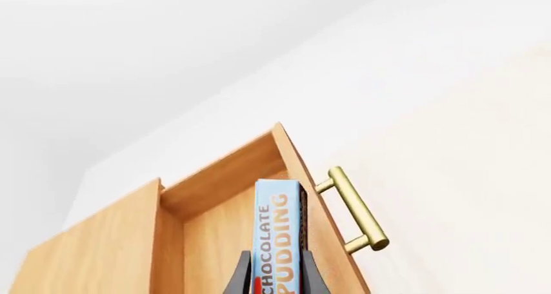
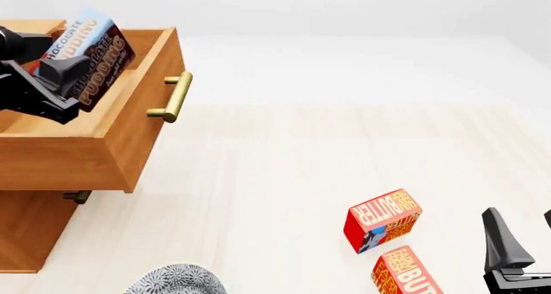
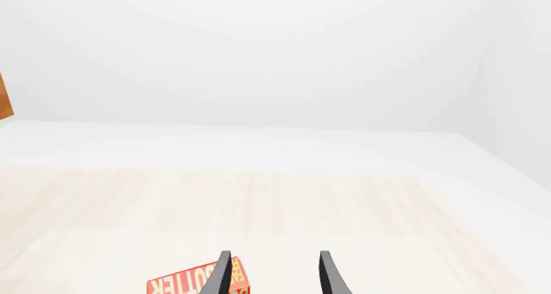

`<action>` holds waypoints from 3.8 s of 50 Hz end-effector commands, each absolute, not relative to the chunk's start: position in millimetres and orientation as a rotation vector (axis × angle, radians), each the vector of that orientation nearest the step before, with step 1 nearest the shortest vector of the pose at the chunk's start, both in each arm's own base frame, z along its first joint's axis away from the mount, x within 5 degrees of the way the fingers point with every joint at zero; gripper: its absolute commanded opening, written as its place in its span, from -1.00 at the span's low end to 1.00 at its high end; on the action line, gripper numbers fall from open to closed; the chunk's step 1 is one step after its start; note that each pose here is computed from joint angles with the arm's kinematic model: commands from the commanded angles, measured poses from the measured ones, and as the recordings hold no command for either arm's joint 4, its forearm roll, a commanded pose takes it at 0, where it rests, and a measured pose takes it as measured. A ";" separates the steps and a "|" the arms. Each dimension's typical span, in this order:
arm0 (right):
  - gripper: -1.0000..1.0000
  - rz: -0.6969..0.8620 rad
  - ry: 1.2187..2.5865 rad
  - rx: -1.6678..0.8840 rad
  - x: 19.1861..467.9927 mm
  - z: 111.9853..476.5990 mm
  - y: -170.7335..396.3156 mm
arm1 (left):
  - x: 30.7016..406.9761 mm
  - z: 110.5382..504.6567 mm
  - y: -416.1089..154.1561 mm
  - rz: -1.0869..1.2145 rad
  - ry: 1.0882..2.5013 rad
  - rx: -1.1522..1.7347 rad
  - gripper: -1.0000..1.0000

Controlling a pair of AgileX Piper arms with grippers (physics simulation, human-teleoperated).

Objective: Put the chocolate pudding in the top drawer of the cabinet and close it.

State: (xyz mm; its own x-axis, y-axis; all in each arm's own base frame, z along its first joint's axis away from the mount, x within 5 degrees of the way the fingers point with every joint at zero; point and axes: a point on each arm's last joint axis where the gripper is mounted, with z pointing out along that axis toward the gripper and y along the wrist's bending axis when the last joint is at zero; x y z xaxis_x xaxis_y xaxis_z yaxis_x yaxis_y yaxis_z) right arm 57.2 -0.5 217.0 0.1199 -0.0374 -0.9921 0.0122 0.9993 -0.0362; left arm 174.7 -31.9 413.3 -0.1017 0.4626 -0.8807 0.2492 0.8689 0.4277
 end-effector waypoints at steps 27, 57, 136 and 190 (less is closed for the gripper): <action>1.00 -0.036 1.450 -0.021 57.2 217.0 -0.4 | 195.1 378.1 -26.8 0.248 1.747 0.565 -1.00; 1.00 -0.036 1.450 -0.021 57.2 217.0 -0.4 | 200.9 384.9 -29.4 0.199 1.784 0.530 -1.00; 1.00 -0.036 1.450 -0.021 57.2 217.0 -0.4 | 142.5 452.2 -85.4 -0.183 1.611 0.709 1.00; 1.00 -0.036 1.450 -0.021 57.2 217.0 -0.4 | 161.7 381.0 -147.5 -0.324 1.685 0.920 1.00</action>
State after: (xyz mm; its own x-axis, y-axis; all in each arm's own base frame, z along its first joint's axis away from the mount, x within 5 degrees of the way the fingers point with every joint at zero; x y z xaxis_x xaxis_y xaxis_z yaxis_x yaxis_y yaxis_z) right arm 57.2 -0.4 217.0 0.1199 -0.0374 -0.9921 0.0122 0.9993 -0.0362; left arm 157.1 -138.7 400.9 -0.0198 0.3865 -0.9221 0.6944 0.6688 0.2654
